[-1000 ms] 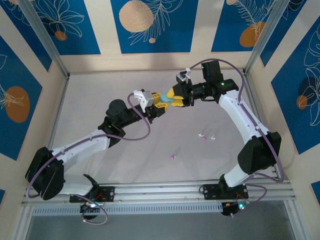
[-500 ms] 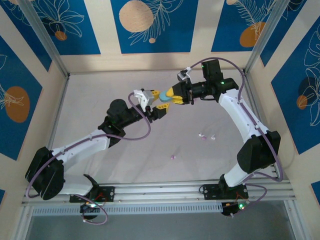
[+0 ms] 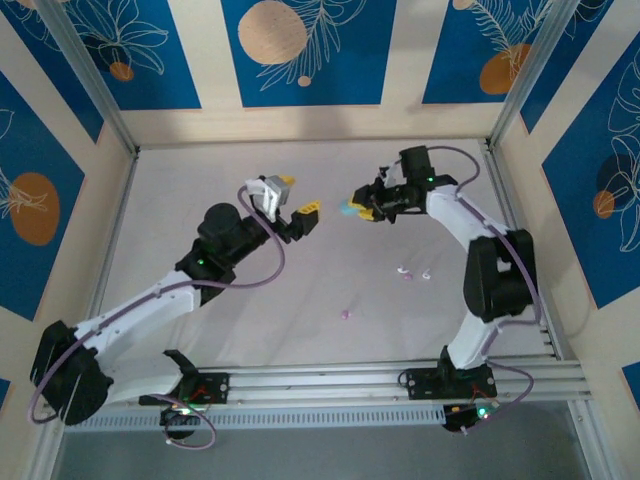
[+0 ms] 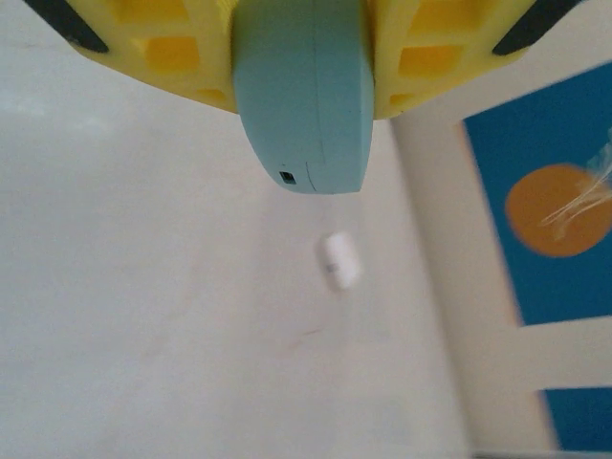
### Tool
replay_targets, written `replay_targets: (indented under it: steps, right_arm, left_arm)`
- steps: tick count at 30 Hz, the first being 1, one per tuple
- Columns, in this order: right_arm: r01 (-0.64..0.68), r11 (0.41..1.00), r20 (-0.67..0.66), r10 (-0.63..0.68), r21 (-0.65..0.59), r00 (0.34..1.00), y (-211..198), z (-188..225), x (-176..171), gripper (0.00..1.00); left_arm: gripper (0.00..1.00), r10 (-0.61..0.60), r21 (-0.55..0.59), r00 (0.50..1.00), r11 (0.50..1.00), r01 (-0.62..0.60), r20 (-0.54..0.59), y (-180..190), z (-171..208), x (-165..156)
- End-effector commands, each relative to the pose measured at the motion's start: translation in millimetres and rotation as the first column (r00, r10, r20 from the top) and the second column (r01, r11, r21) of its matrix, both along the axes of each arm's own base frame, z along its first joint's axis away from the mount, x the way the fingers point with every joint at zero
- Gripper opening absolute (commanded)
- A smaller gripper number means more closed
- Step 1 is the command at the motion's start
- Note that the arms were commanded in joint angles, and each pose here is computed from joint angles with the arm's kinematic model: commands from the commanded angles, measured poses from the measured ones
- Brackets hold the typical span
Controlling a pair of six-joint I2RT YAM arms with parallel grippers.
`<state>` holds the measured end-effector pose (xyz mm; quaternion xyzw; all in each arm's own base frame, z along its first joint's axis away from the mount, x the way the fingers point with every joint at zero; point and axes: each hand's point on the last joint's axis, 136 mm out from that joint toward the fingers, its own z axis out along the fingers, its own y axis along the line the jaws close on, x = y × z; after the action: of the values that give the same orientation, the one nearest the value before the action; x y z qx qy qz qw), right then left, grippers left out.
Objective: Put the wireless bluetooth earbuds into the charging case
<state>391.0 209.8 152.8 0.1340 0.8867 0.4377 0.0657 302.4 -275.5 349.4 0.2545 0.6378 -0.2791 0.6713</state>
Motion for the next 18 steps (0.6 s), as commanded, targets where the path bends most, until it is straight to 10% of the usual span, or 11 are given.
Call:
replay_targets:
  steps: [1, 9, 18]
  right_arm:
    - [-0.042, 0.998, -0.009, 0.041, -0.046, 0.999, 10, -21, 11, 0.19]
    - [-0.068, 0.996, -0.081, 0.063, -0.065, 0.995, 35, -62, 37, 0.21]
    - [-0.018, 0.993, -0.139, 0.002, -0.117, 0.990, 44, -102, 52, 0.23]
  left_arm:
    - [0.79, 0.168, 0.092, 0.982, 0.983, -0.160, -0.089, 29, -17, 9]
    - [1.00, 0.368, 0.275, 0.891, 0.915, -0.295, -0.266, 60, -66, 23]
    - [1.00, 0.518, 0.265, 0.769, 0.855, -0.447, -0.374, 86, -69, 30]
